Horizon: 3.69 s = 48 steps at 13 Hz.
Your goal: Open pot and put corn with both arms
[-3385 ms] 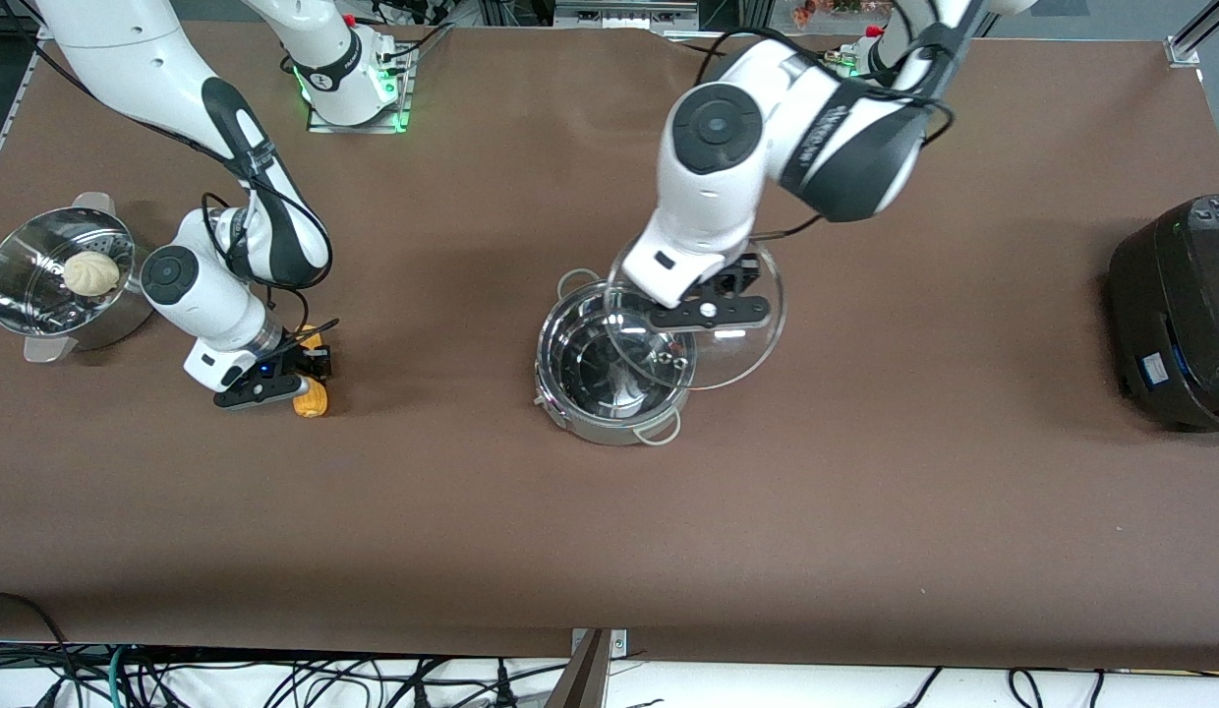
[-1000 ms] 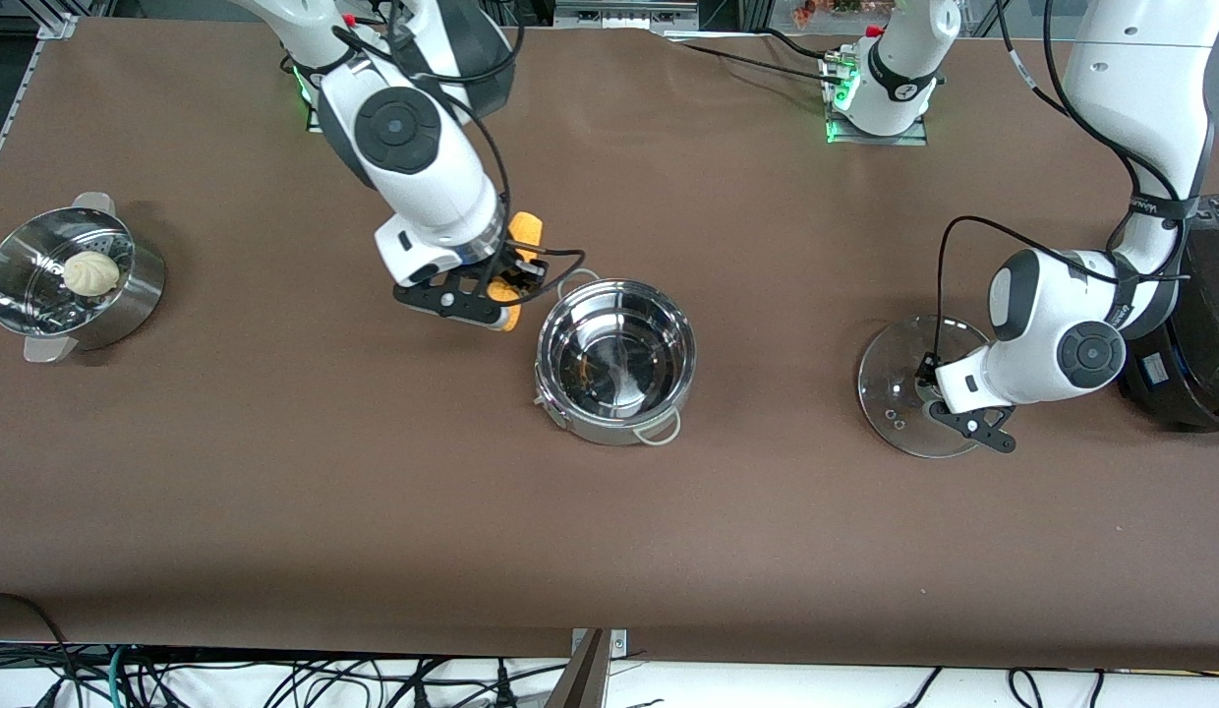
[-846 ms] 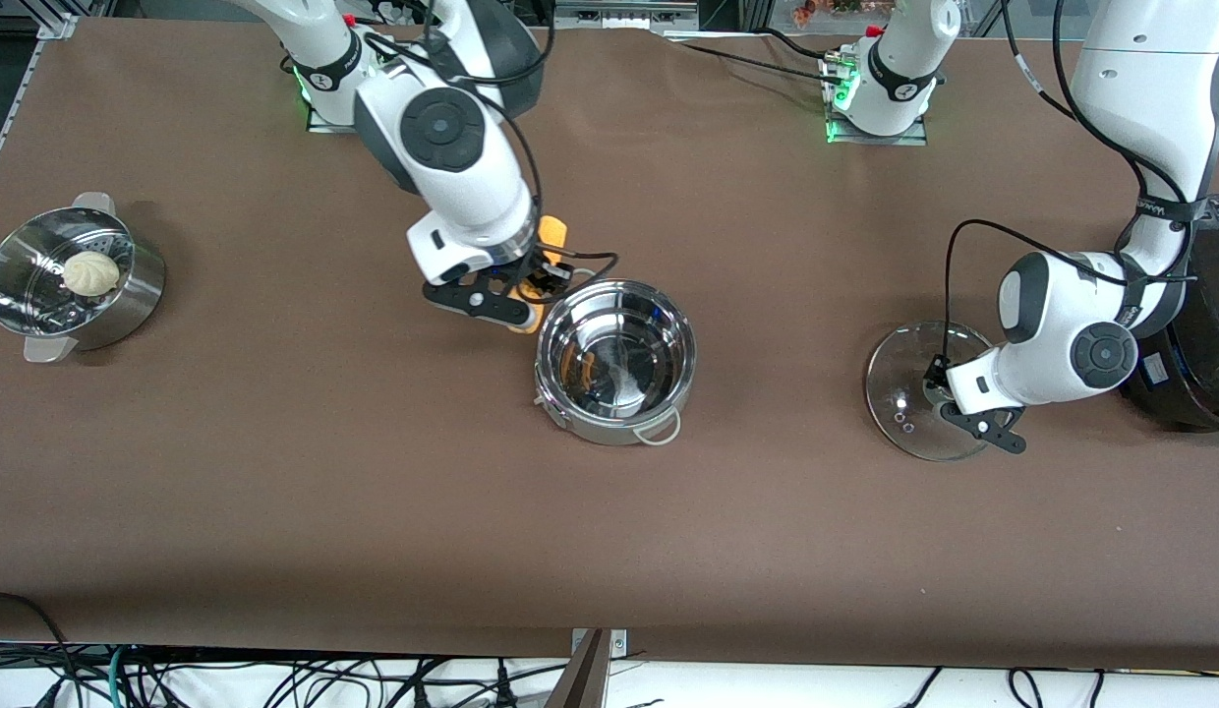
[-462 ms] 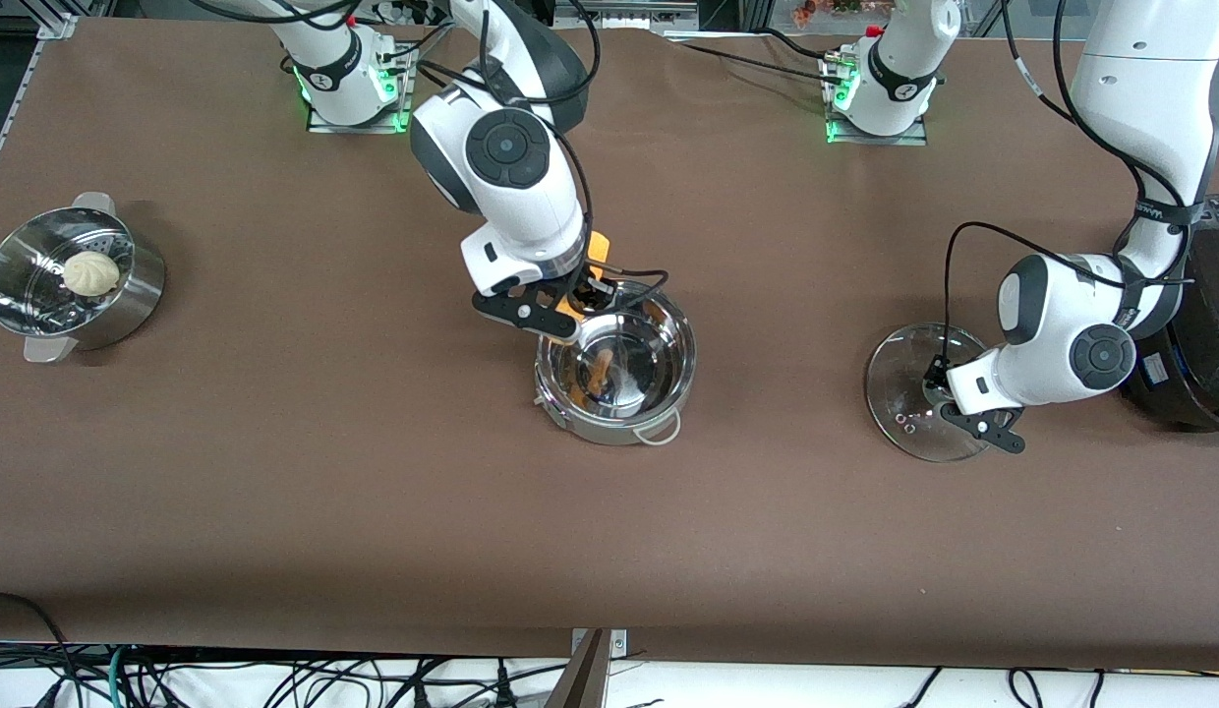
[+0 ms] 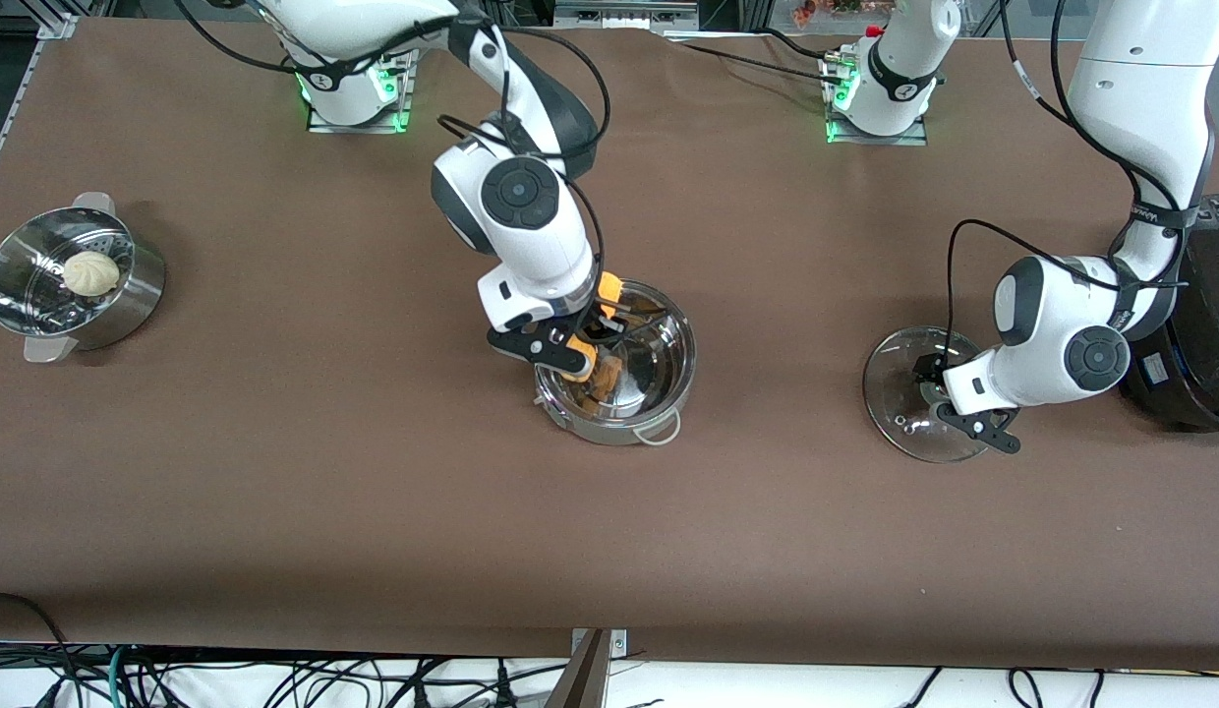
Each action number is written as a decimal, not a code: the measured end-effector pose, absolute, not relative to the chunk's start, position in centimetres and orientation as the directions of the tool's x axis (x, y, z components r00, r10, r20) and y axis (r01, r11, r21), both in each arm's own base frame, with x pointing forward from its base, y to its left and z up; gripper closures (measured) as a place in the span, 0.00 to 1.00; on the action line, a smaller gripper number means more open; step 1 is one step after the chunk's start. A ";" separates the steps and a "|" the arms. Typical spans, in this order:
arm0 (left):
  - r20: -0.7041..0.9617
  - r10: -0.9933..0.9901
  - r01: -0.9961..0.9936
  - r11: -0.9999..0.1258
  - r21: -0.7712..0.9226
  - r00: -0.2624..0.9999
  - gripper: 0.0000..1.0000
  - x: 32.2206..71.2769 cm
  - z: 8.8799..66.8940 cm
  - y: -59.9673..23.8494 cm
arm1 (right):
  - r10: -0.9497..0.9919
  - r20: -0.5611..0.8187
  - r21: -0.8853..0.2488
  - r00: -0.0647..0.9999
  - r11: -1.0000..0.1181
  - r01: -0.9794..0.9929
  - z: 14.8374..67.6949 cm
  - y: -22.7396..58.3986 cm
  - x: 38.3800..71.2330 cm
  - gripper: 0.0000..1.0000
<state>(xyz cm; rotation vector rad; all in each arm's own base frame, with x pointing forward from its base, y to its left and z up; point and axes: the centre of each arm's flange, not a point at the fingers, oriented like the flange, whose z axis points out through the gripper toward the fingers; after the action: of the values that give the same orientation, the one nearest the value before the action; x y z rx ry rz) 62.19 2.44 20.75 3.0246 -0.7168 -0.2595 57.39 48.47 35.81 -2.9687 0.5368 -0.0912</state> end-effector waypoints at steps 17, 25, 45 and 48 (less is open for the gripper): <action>-0.169 -0.459 -0.452 -0.888 0.080 0.872 0.00 61.7 54.1 -1.8 | -0.268 0.077 -0.076 0.960 -0.962 -0.262 29.4 52.2 54.9 0.65; -0.193 -0.414 -0.405 -0.910 0.082 0.890 0.00 61.5 54.0 -4.1 | -0.268 0.081 -0.075 0.960 -0.962 -0.262 29.4 52.3 54.9 0.04; -0.201 -0.399 -0.390 -0.917 0.083 0.895 0.00 61.6 53.8 -4.0 | -0.037 -0.012 0.145 0.999 -0.989 -0.034 51.6 19.3 65.5 0.00; -0.204 -0.366 -0.358 -0.931 0.076 0.908 0.00 61.5 53.8 -4.4 | -0.052 -0.033 0.096 0.998 -0.994 -0.049 54.3 13.1 65.6 0.00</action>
<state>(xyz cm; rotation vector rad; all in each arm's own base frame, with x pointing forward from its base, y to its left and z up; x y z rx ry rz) 61.53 -4.42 53.78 3.0329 -0.5758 -0.3346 65.56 13.08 54.31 -3.2358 0.0816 0.0578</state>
